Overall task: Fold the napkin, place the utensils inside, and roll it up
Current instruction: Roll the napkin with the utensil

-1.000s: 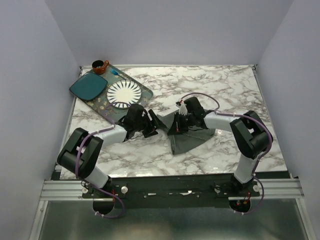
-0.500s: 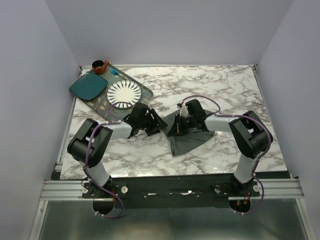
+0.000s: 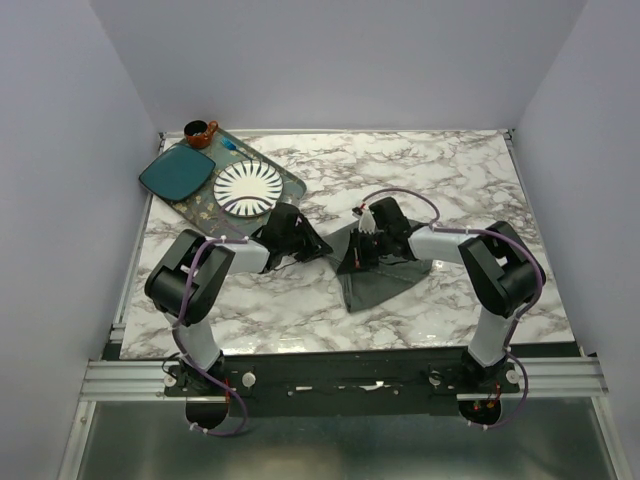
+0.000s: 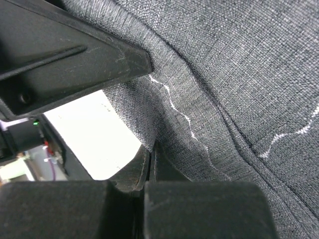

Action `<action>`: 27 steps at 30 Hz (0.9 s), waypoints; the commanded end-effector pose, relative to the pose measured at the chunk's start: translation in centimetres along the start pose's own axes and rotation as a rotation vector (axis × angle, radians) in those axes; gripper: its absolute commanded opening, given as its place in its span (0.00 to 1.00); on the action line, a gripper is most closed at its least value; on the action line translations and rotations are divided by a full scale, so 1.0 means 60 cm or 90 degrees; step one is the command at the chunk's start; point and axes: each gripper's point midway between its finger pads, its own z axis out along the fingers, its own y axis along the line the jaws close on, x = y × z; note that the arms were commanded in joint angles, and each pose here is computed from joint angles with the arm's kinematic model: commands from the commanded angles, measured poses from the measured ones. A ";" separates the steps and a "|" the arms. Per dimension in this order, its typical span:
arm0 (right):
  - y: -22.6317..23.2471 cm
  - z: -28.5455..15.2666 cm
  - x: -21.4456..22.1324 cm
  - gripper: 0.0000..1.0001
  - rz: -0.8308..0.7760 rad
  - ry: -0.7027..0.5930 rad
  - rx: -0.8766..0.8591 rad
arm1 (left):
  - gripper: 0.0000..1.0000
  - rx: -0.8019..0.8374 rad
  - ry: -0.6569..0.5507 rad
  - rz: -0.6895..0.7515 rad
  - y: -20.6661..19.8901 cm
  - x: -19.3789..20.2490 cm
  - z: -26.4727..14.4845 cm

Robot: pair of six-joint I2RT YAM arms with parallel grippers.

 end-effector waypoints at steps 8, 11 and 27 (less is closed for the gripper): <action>0.007 -0.031 0.006 0.22 -0.101 0.014 0.212 | 0.00 0.005 0.005 0.011 -0.007 0.013 -0.013; 0.029 -0.038 0.007 0.36 -0.133 0.003 0.265 | 0.00 0.002 0.012 -0.002 -0.004 0.018 -0.013; 0.028 -0.041 0.036 0.77 -0.280 -0.118 0.559 | 0.00 -0.005 0.041 -0.062 0.002 0.034 -0.022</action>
